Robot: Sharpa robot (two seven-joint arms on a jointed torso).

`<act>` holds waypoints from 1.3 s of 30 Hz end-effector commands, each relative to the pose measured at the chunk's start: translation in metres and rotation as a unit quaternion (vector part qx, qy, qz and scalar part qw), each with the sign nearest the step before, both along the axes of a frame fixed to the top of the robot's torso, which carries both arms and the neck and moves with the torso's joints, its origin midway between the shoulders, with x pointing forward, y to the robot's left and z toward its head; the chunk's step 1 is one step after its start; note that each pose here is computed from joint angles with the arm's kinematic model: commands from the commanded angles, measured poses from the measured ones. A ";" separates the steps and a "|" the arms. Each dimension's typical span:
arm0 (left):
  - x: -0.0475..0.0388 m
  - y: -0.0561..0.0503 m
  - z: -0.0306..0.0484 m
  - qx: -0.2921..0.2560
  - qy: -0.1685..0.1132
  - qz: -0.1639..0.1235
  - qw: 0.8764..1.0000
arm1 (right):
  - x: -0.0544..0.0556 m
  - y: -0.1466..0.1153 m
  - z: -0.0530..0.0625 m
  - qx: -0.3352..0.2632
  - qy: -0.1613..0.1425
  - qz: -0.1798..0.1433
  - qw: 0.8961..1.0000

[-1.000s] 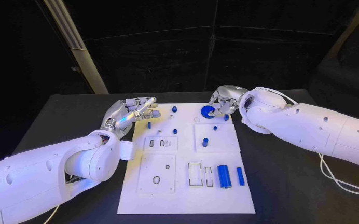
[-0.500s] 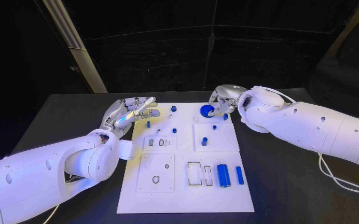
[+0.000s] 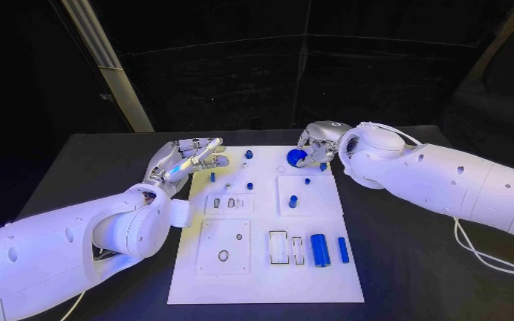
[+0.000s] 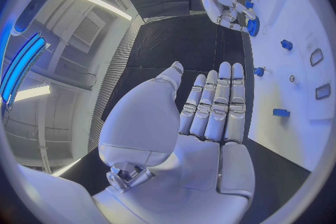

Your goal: Assemble the parts on the task board

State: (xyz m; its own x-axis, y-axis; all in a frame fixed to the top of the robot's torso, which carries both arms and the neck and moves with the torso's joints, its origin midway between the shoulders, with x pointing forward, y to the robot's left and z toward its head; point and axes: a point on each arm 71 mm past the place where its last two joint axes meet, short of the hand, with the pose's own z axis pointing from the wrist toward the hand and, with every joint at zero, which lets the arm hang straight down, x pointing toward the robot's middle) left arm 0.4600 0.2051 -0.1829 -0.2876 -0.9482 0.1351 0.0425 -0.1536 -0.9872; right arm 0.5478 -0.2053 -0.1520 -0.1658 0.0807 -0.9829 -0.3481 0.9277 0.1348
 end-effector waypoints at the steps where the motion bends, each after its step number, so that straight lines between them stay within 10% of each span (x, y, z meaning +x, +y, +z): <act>1: 0.0000 -0.002 0.0011 -0.002 -0.002 -0.008 1.000 | 0.000 0.002 -0.001 -0.009 0.004 0.007 1.000; 39: 0.0004 -0.002 0.0004 -0.003 0.001 -0.012 1.000 | -0.002 0.008 0.011 0.039 -0.067 0.027 0.997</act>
